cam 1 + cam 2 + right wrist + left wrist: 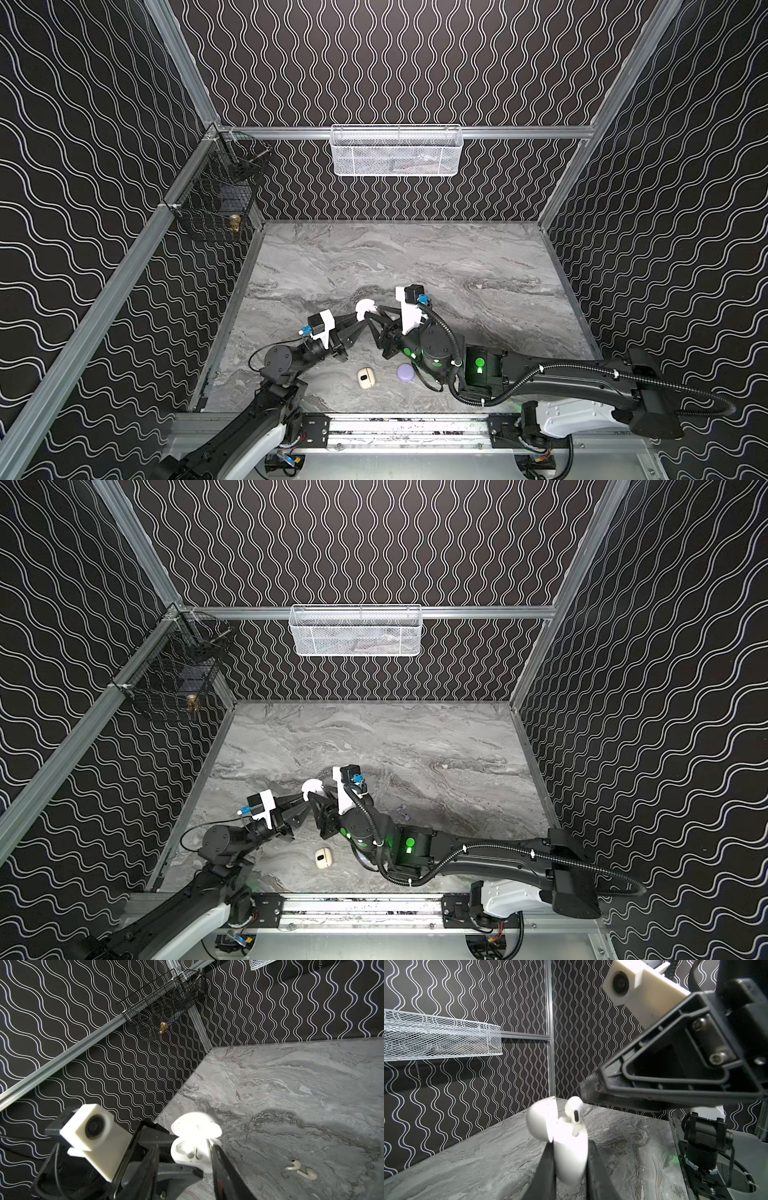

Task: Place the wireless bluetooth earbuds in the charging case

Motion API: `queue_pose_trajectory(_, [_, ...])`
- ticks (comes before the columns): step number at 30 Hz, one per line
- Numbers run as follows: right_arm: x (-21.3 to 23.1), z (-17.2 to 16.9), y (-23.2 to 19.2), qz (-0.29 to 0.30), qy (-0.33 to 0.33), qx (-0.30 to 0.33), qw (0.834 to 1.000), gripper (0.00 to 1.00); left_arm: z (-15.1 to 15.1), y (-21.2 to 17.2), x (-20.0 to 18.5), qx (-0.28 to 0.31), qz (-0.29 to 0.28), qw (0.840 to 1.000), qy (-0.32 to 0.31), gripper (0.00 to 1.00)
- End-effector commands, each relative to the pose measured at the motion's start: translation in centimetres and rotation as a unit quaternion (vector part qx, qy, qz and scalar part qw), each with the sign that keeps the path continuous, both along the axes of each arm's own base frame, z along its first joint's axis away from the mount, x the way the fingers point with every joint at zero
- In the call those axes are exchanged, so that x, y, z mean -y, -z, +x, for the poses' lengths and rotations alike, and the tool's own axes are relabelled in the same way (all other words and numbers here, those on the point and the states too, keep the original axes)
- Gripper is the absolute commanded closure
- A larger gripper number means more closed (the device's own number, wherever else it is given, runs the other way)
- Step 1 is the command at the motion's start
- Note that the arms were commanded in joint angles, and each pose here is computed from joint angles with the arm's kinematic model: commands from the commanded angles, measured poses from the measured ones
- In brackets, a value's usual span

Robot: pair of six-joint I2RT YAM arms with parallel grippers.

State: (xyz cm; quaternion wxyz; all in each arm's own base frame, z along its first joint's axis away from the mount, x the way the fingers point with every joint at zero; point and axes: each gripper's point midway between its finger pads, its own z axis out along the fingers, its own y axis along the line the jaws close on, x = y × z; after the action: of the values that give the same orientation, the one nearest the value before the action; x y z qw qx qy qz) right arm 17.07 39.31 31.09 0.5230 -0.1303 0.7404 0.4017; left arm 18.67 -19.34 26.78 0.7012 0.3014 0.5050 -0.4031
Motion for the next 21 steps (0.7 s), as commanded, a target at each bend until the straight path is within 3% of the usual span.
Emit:
queue_pose_trajectory(1, [0.3,0.4,0.1,-0.010,0.018,-0.002,1.000,0.56,-0.2,-0.7,-0.1,0.016,-0.004,1.000,-0.002,1.00])
queue_pose_trajectory(12, [0.7,0.8,0.0,-0.028,0.030,0.018,0.999,0.54,-0.3,-0.9,0.0,0.020,-0.008,1.000,0.005,1.00])
queue_pose_trajectory(15, [0.7,0.6,-0.3,-0.032,0.022,0.032,0.999,0.63,-0.5,-0.9,0.0,0.022,-0.007,1.000,0.008,1.00])
queue_pose_trajectory(21, [1.4,0.8,-1.1,-0.056,0.023,0.057,0.997,0.68,-1.0,-1.1,0.2,0.030,-0.011,0.999,0.022,1.00])
